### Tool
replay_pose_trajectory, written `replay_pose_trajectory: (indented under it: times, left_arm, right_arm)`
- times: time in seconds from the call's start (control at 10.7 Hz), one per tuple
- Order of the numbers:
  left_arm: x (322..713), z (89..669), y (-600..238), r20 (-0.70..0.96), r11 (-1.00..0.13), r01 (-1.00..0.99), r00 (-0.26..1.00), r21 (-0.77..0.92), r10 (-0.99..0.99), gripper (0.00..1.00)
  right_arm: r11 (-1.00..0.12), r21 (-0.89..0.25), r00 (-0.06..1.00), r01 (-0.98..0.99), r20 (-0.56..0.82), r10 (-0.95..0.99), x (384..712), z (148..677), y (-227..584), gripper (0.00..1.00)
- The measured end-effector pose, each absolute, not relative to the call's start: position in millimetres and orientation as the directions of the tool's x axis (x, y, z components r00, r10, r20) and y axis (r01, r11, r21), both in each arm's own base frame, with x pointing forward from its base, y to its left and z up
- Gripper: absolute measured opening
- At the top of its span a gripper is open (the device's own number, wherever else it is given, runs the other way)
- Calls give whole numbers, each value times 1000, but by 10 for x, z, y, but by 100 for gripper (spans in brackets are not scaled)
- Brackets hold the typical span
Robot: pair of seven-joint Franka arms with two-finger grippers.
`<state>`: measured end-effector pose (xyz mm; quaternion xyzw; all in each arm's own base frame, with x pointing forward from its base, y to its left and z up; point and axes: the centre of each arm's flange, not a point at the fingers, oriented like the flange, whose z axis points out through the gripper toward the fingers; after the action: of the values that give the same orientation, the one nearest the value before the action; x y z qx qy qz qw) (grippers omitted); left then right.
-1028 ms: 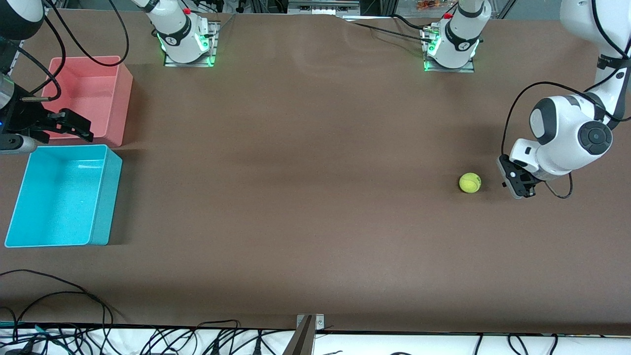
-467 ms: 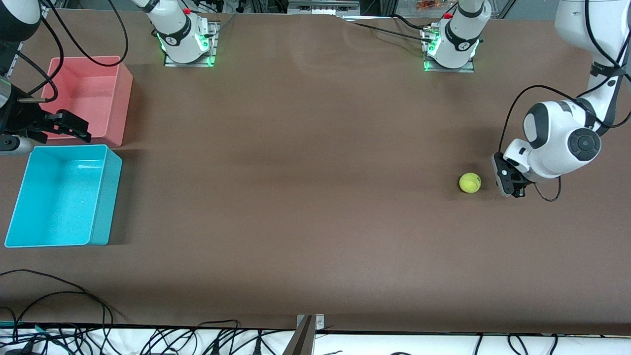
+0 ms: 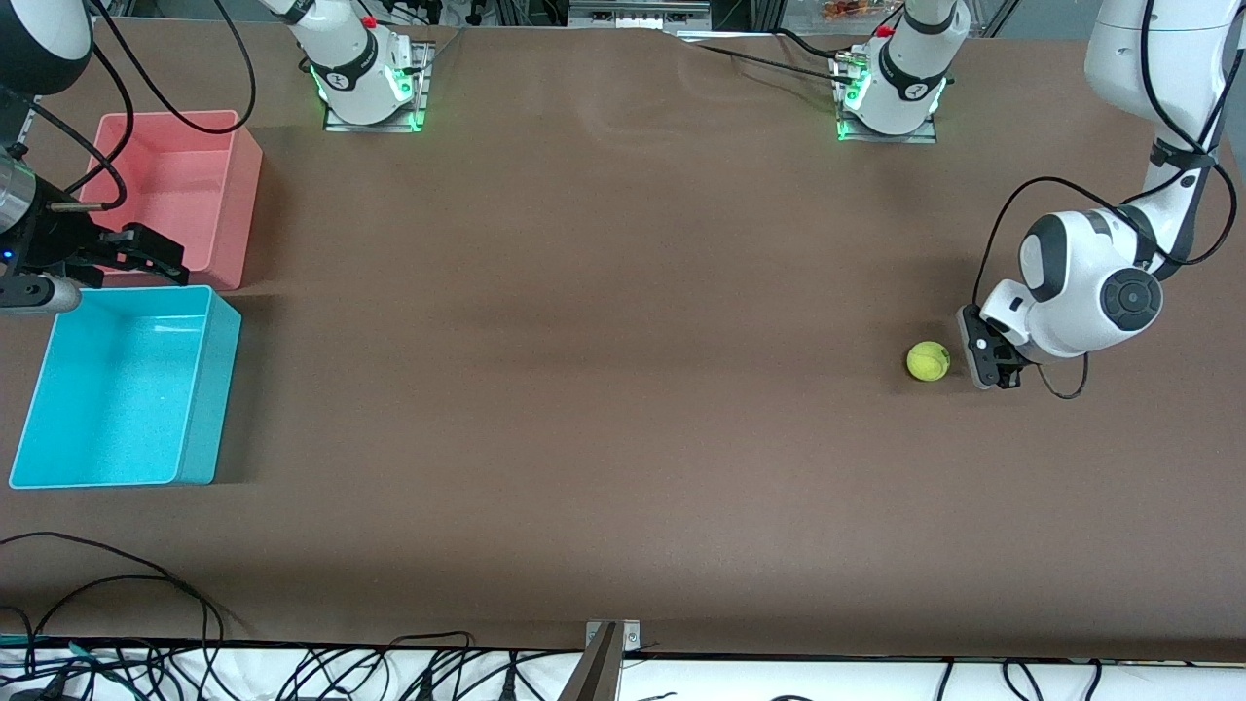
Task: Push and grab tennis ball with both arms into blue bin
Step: 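Push the tennis ball with the left gripper toward the cyan bin, then push the ball near the cyan bin while the right gripper lowers nearby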
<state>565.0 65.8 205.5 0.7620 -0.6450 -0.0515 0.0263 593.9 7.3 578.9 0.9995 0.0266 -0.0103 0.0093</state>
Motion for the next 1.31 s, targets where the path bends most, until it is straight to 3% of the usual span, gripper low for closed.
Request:
replay_pose_trajectory:
  times: [0.84, 1.12, 1.31]
  left_arm:
    - [5642, 1947, 530, -34, -153, -981, 150, 121, -988, 1]
    - [5665, 1866, 324, -27, -211, -971, 210, 108, -977, 1]
    - [5669, 1802, -243, -10, -306, -945, 307, 111, -952, 1]
  right_arm:
    - [-996, 14, 995, 94, -39, 93, 5958, 5703, 343, 100]
    - [-996, 13, 994, 91, -64, 90, 5950, 5653, 327, 100]
    - [-996, 13, 994, 93, -66, 92, 5950, 5647, 341, 100]
